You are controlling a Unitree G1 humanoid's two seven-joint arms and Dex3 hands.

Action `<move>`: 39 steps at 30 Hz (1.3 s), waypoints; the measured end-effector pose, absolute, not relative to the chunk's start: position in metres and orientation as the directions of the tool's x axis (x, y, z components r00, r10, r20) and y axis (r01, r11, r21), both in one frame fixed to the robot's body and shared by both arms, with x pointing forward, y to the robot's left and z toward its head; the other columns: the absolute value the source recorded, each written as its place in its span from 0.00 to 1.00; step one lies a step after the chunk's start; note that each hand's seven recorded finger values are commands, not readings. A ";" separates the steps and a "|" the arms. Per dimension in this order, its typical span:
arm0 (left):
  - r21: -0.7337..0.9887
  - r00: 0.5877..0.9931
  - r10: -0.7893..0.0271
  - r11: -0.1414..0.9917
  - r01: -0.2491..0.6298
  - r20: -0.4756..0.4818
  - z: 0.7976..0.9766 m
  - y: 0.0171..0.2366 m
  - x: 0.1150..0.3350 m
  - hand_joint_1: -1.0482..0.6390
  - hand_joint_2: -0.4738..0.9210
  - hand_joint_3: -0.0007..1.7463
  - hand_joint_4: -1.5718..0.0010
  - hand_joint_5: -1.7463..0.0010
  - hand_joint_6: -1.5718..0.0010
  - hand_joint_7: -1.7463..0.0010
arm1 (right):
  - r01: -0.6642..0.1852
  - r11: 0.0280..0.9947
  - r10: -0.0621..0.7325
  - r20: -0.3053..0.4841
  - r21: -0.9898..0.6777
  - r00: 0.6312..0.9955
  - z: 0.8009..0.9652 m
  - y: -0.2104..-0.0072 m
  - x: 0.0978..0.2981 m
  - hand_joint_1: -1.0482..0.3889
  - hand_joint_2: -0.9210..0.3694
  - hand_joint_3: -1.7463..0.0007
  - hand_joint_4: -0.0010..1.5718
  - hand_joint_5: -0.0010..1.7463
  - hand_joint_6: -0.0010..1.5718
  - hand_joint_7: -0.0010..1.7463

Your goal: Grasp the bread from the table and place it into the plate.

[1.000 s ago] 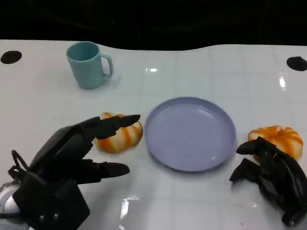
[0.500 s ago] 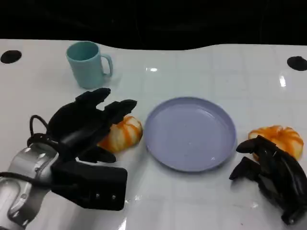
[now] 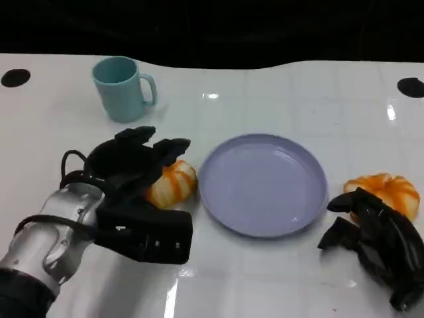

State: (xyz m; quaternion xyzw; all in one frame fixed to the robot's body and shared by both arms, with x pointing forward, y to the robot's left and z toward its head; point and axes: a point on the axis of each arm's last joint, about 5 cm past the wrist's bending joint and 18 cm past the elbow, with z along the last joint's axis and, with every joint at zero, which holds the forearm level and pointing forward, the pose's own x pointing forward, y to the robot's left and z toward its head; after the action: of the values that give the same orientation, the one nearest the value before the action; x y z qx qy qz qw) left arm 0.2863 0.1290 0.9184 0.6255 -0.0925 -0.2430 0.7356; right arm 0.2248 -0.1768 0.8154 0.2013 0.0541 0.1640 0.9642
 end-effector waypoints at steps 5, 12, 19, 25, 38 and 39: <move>0.947 0.860 -0.437 0.052 0.316 -0.263 0.913 0.121 0.299 0.33 0.91 0.00 0.97 0.98 0.89 1.00 | -0.298 0.868 0.340 -0.037 0.398 0.940 0.815 -0.178 0.224 0.35 0.00 0.85 0.43 0.89 0.38 0.73; 0.908 0.836 -0.388 -0.005 0.419 -0.388 0.906 0.110 0.314 0.32 0.91 0.00 0.95 0.98 0.88 0.99 | -0.295 0.865 0.338 -0.036 0.406 0.941 0.816 -0.177 0.224 0.34 0.00 0.88 0.44 0.88 0.40 0.73; 0.882 0.817 -0.366 -0.028 0.470 -0.447 0.899 0.105 0.318 0.31 0.91 0.00 0.92 0.97 0.86 0.99 | -0.288 0.856 0.340 -0.048 0.428 0.939 0.817 -0.178 0.225 0.35 0.00 0.88 0.41 0.89 0.37 0.72; 0.878 0.814 -0.382 0.013 0.478 -0.437 0.897 0.105 0.318 0.41 0.99 0.02 0.76 0.90 0.77 0.97 | -0.294 0.859 0.342 -0.042 0.420 0.939 0.817 -0.178 0.224 0.35 0.00 0.86 0.41 0.91 0.37 0.73; 0.915 0.918 -0.351 0.279 0.291 -0.185 0.893 0.111 0.316 0.48 0.98 0.20 0.50 0.00 0.65 0.00 | -0.317 0.860 0.356 -0.026 0.399 0.934 0.814 -0.182 0.223 0.36 0.00 0.84 0.42 0.89 0.38 0.70; 0.916 0.926 -0.335 0.289 0.278 -0.175 0.892 0.112 0.315 0.50 0.97 0.20 0.50 0.00 0.66 0.00 | -0.317 0.861 0.356 -0.027 0.399 0.934 0.814 -0.182 0.223 0.36 0.00 0.84 0.42 0.89 0.39 0.69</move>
State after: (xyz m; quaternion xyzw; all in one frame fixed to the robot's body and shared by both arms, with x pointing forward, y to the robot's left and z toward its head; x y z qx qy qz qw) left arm 0.3155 0.1118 0.8920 0.5647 -0.0255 -0.1909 0.8025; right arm 0.2231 -0.1819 0.8142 0.1979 0.0498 0.1746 0.9633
